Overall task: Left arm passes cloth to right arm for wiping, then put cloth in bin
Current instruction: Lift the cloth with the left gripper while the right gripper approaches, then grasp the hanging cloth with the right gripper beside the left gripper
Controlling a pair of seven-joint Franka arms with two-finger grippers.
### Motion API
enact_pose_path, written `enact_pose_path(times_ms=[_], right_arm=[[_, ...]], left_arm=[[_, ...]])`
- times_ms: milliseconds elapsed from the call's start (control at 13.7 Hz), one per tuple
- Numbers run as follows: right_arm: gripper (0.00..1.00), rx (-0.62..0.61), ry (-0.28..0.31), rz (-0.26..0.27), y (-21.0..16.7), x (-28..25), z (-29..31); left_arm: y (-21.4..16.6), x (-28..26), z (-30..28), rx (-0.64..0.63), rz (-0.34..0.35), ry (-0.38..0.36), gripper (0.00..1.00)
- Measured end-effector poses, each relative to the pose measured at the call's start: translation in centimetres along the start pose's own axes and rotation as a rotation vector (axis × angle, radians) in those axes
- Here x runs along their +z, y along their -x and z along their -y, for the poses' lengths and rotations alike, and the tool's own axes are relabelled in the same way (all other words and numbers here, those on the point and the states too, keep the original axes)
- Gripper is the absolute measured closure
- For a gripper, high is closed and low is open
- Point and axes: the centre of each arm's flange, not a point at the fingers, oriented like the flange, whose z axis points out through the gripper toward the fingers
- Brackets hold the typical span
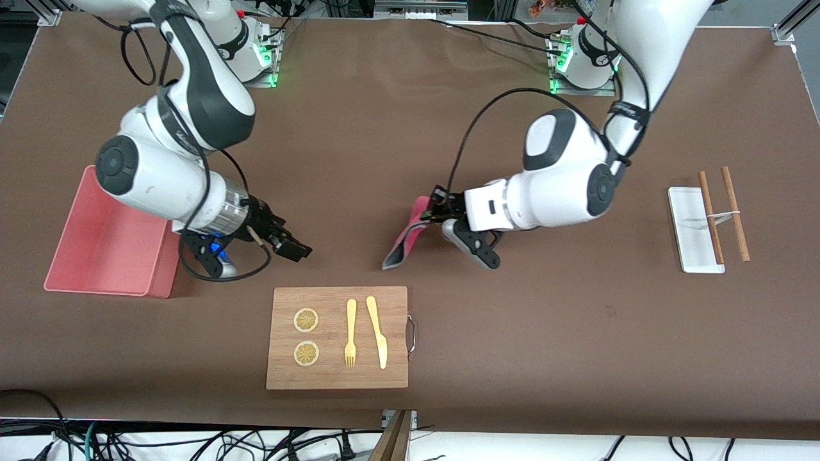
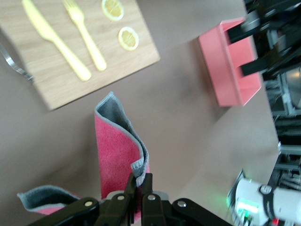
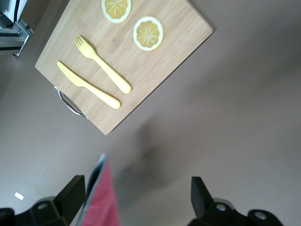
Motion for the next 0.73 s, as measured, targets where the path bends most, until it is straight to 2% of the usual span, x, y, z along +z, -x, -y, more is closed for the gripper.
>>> enact_pose_path(times_ms=[146, 293, 732], right_arm=[[0.01, 0.006, 0.007, 0.015, 0.3, 2.3, 0.3], [0.01, 0.006, 0.018, 0.027, 0.5, 4.1, 0.4], [0.01, 0.015, -0.002, 0.021, -0.3, 6.1, 0.6]], left_arm=[[-0.2, 1.4, -2.2, -0.017, -0.073, 0.041, 0.93], [-0.2, 2.4, -4.1, -0.018, -0.115, 0.055, 0.93], [-0.3, 2.4, -4.2, -0.025, -0.134, 0.051, 0.93]])
